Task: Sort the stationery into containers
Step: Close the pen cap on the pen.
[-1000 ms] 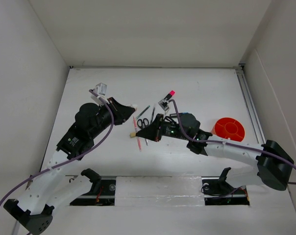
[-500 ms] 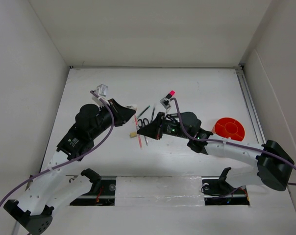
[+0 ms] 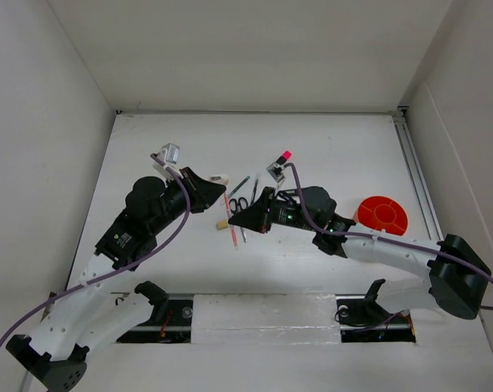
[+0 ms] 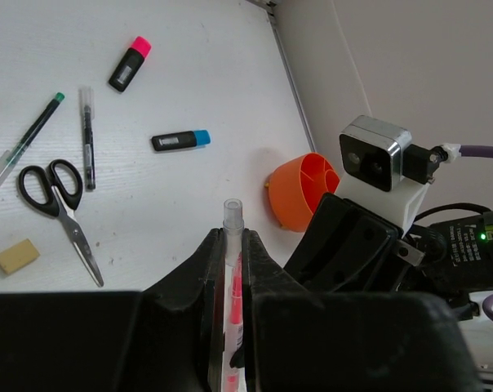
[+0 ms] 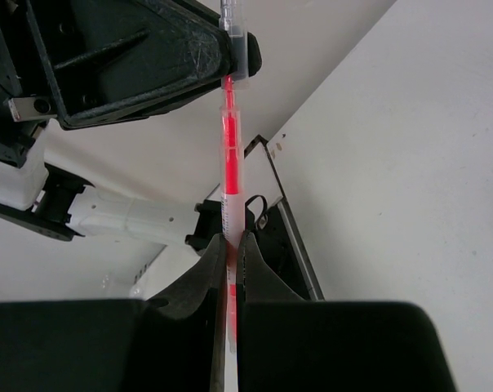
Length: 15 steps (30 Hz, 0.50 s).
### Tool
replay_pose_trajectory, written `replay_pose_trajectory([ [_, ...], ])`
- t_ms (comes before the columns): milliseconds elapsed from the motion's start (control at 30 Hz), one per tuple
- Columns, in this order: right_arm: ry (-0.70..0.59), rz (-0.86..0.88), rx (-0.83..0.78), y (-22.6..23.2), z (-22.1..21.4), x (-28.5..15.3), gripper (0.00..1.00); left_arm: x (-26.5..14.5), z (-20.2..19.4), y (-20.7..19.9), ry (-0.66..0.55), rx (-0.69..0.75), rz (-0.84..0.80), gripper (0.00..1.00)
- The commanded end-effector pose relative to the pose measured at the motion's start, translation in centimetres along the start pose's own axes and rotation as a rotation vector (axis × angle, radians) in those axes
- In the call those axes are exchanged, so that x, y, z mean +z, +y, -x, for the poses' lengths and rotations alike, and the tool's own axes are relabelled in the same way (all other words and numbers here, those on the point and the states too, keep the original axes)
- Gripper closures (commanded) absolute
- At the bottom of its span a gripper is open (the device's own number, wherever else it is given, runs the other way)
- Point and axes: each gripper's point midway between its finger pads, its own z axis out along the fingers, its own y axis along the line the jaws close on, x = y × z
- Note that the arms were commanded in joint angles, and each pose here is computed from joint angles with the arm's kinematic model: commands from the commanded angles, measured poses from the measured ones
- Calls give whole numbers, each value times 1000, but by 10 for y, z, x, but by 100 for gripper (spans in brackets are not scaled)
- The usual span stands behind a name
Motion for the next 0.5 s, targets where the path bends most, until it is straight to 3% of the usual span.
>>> replay_pose_trajectory([
  [0,-64,109,-48,36,27,-2,100,-5,6,-6,-43,40,-53,100],
  [467,-54,100,-12,32,27,7,100,-9,-1,-10,-25,104,-108,100],
])
